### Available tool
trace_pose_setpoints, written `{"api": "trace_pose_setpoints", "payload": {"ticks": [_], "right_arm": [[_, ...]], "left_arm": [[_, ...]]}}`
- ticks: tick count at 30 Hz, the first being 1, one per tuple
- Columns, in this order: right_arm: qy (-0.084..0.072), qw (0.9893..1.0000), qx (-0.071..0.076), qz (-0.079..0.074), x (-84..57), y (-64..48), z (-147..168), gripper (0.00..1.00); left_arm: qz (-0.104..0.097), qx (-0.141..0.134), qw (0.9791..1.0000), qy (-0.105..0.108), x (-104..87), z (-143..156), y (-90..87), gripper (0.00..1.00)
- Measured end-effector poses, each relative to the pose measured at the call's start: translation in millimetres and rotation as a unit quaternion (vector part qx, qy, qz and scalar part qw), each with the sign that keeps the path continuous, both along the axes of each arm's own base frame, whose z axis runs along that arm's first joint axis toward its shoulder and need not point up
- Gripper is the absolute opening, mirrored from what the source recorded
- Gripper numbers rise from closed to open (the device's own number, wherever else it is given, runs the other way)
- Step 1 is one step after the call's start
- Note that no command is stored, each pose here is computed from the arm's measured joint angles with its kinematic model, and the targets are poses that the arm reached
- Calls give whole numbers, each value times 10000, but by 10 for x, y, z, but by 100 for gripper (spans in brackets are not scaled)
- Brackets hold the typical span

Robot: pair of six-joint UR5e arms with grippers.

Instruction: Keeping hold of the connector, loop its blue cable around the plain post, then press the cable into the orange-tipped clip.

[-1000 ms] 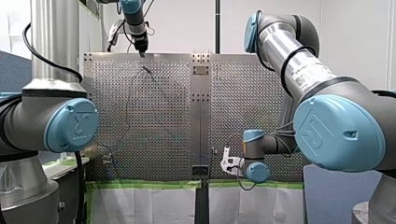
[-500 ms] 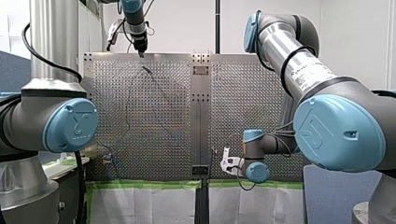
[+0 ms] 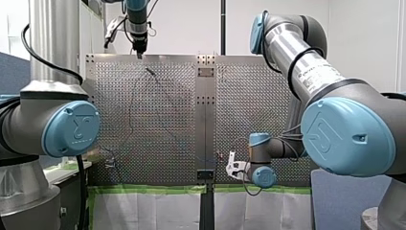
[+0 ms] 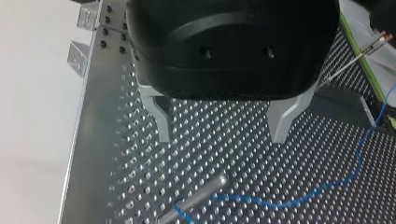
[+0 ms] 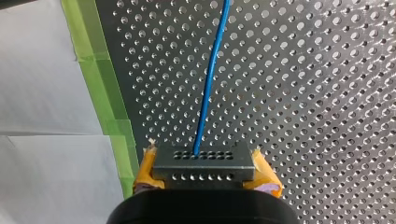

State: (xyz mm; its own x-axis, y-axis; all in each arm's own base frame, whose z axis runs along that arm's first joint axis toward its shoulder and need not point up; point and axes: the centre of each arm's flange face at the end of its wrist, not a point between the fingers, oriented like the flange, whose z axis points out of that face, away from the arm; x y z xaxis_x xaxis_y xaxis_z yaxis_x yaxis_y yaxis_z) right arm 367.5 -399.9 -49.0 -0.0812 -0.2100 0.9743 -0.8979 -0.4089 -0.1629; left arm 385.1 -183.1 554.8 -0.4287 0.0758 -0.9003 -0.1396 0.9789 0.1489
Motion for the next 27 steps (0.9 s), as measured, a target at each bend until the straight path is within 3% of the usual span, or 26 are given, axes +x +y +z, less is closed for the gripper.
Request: {"api": "trace_pose_setpoints", "payload": {"ticks": [9,23,27], "right_arm": [[1,10000,1,0,0,0,-1,0],[0,10000,0,2,2,2,0,0],[-5,10000,2,8,7,6,0,0]], "left_arm": [[258,127,9996,-35,-11,12,51,100],[239,100,9996,-64,-21,14,20,100],[162,-80,9997,-189,0,20,-29,100]]}}
